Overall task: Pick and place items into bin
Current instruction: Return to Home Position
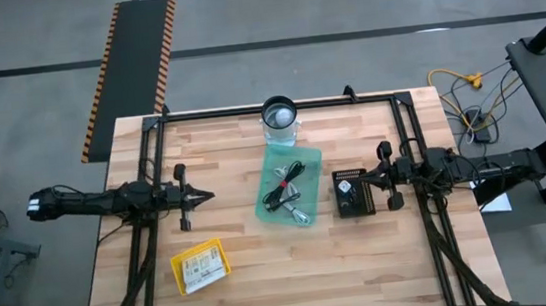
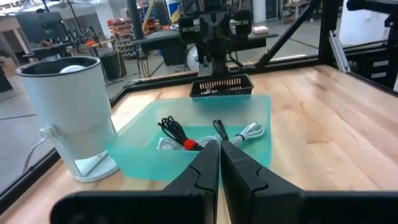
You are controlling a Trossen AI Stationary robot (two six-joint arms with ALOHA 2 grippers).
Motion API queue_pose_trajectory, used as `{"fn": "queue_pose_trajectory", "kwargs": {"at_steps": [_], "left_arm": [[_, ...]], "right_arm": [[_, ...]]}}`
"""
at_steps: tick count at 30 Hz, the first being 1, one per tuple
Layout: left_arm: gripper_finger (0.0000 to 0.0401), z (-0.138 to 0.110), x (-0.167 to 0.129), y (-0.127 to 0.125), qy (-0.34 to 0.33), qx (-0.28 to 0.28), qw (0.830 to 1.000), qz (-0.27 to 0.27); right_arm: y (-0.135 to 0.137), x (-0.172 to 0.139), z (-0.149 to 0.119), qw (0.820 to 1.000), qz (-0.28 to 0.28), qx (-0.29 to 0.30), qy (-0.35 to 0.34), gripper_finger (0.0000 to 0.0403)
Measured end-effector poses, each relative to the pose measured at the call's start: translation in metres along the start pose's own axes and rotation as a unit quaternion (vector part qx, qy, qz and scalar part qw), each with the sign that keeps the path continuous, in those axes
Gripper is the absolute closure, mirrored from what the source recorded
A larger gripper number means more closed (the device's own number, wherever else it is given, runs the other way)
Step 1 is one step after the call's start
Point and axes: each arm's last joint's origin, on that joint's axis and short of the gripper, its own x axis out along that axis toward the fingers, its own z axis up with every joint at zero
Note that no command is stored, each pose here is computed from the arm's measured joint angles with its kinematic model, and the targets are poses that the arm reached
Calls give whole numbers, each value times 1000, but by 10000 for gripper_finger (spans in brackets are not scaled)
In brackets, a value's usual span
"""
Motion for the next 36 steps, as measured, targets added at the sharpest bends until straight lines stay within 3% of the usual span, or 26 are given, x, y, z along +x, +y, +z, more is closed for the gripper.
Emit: {"fn": "queue_pose_trajectory", "kwargs": {"at_steps": [36], "left_arm": [[401, -6, 4, -1, 33, 5, 999, -4]], "right_arm": [[0, 0, 0, 1000, -1, 0, 0, 394]]}}
